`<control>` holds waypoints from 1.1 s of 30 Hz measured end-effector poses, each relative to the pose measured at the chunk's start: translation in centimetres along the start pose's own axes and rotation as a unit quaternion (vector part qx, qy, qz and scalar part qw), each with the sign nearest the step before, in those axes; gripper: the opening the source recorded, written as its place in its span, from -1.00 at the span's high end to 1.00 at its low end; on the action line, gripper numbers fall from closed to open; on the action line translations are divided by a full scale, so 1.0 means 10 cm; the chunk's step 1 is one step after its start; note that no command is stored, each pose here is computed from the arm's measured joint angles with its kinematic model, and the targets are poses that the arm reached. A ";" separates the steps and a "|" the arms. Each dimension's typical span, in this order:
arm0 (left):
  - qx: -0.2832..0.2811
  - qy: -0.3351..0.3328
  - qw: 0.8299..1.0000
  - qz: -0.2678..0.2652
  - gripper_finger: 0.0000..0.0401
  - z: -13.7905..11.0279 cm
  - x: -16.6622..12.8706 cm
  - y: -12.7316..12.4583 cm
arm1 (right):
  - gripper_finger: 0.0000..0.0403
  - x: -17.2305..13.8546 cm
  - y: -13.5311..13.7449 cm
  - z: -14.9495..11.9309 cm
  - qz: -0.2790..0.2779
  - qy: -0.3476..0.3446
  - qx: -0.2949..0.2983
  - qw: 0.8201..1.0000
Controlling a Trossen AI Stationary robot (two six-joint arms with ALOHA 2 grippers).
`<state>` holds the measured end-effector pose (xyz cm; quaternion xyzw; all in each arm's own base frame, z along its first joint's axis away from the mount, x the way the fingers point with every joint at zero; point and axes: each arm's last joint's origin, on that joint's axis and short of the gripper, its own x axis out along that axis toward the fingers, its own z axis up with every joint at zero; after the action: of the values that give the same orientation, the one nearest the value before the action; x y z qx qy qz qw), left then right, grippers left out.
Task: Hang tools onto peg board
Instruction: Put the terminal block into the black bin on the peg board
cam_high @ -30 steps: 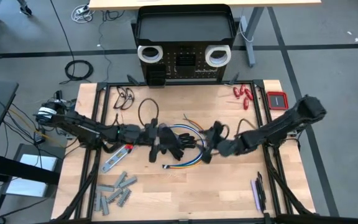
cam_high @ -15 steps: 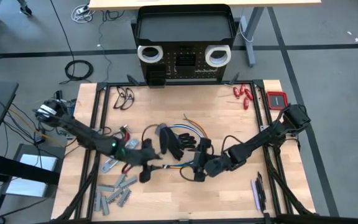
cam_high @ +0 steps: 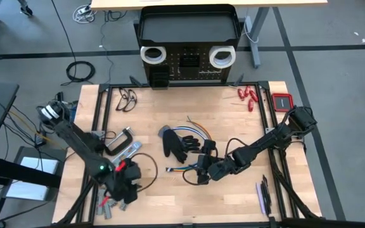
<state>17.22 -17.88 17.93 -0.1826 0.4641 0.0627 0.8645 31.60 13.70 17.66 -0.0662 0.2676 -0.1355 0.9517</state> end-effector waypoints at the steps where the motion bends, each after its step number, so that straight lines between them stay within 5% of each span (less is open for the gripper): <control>1: 0.001 0.000 1.000 0.006 -0.01 -0.05 0.02 -0.02 | -0.41 0.00 0.00 0.00 0.000 0.000 0.000 1.000; 15: -0.019 0.024 0.992 0.119 -0.01 -0.46 0.53 -0.02 | -0.41 -0.03 0.04 -0.03 0.025 0.013 0.020 0.999; 20: -0.025 0.024 0.991 0.128 0.08 -0.47 0.53 0.00 | -0.41 -0.11 0.14 -0.07 0.041 0.017 0.011 0.999; 25: -0.021 0.028 0.989 0.144 0.45 -0.48 0.53 0.03 | -0.41 -0.20 0.23 -0.10 0.033 0.008 -0.004 0.999; 33: -0.014 0.046 0.985 0.167 0.47 -0.33 0.34 0.10 | -0.41 -0.51 0.16 0.11 0.051 -0.026 0.019 0.998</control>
<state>16.34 -18.39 13.21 -0.1168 0.5266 0.2042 0.8169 28.37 16.72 20.76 -0.0377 0.2430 -0.0906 0.9651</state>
